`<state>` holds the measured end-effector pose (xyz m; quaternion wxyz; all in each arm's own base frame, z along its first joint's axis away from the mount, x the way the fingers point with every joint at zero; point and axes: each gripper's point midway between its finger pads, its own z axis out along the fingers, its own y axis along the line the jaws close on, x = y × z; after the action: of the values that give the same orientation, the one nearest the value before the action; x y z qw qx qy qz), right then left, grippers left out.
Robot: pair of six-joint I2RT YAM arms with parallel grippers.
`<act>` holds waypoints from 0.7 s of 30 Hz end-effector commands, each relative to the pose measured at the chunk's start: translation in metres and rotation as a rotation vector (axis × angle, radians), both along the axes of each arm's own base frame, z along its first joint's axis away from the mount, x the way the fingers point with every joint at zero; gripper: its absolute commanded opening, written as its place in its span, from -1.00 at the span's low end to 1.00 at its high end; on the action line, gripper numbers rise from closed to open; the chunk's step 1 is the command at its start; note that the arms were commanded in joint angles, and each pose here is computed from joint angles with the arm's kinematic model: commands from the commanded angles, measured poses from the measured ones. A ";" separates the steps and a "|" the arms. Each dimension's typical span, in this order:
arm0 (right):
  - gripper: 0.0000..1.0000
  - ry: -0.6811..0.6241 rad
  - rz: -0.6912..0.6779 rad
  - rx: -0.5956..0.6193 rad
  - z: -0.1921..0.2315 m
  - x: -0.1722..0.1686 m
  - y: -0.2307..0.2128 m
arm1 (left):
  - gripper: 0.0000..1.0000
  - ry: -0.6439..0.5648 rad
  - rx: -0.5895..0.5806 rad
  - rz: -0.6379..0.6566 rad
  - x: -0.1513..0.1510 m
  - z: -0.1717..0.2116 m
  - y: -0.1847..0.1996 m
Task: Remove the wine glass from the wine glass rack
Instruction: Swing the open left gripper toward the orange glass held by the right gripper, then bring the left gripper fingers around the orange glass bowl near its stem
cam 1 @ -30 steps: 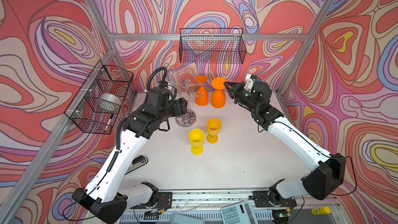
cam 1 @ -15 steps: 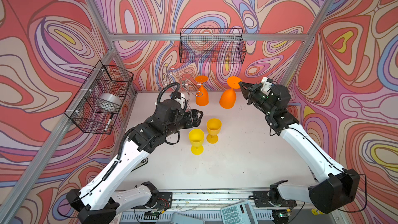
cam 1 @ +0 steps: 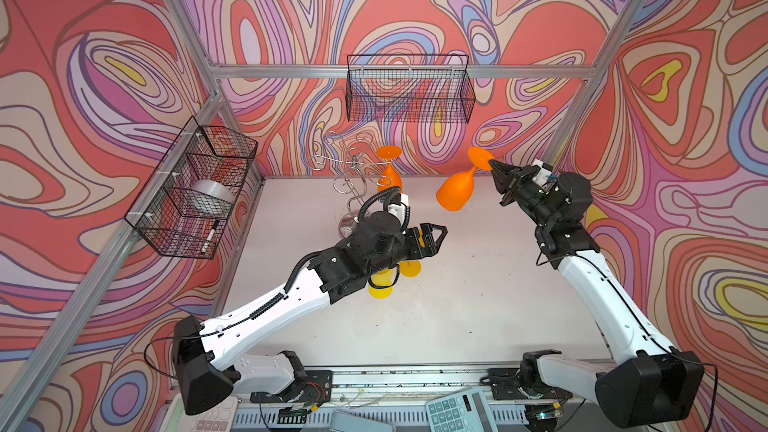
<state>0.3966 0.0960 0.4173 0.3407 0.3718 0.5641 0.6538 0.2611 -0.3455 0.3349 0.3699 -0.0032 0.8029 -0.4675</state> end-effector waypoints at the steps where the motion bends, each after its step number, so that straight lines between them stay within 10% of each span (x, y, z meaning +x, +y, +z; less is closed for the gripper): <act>1: -1.00 -0.017 0.031 0.099 0.014 -0.010 -0.008 | 0.73 -0.045 -0.161 0.035 0.012 0.024 -0.015; 21: -1.00 0.072 0.011 0.375 0.002 0.004 -0.059 | 0.78 -0.189 -0.528 0.014 0.070 0.035 -0.058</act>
<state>0.3996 0.0392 0.4237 0.2740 0.4393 0.4611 0.7206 0.3204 -0.4087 0.3467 0.4256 -0.0516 0.6688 -0.6074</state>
